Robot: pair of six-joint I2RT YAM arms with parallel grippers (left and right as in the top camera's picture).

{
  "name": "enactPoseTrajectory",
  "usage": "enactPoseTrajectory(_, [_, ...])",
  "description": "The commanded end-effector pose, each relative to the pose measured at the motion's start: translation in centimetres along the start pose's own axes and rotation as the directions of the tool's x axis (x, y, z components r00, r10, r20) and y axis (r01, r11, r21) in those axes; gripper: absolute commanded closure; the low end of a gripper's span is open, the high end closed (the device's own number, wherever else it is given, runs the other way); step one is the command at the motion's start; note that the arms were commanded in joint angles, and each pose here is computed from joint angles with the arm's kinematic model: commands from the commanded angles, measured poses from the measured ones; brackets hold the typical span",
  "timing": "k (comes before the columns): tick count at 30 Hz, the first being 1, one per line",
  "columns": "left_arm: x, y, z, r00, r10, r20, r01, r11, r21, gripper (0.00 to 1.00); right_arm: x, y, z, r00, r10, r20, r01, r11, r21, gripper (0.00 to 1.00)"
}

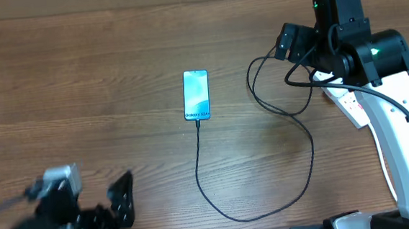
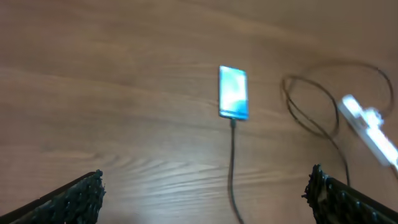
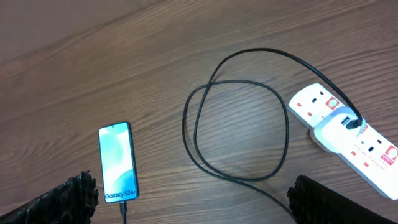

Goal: Plug charger to phone and switch on socket

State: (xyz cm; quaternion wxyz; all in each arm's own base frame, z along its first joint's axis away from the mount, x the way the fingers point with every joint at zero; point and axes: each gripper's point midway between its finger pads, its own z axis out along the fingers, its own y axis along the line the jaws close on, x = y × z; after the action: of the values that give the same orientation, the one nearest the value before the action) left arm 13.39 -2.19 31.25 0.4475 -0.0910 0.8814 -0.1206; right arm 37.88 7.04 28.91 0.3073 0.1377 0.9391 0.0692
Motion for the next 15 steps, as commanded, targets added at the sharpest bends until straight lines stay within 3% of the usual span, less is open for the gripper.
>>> enactPoseTrajectory(1, [1.7, 3.2, -0.6, 0.985, -0.138, 0.101, 0.149, 0.983, -0.108, 0.01, -0.9, 0.1, -1.5, 0.999, 0.012, 0.047, -0.011, 1.000, -0.017, 0.00])
enactPoseTrajectory(11, [2.1, 3.3, -0.9, 0.940, -0.308, 0.146, 0.320, 0.945, -0.063, 0.00, -0.9, 0.1, -1.5, 0.999, 0.013, 0.047, -0.012, 1.000, -0.017, 0.00])
enactPoseTrajectory(15, [2.7, 3.5, -0.9, 0.944, -0.306, 0.126, 0.317, 0.945, -0.078, 0.00, -0.9, 0.1, -1.5, 0.999, 0.012, 0.047, -0.011, 1.000, -0.017, 0.00])
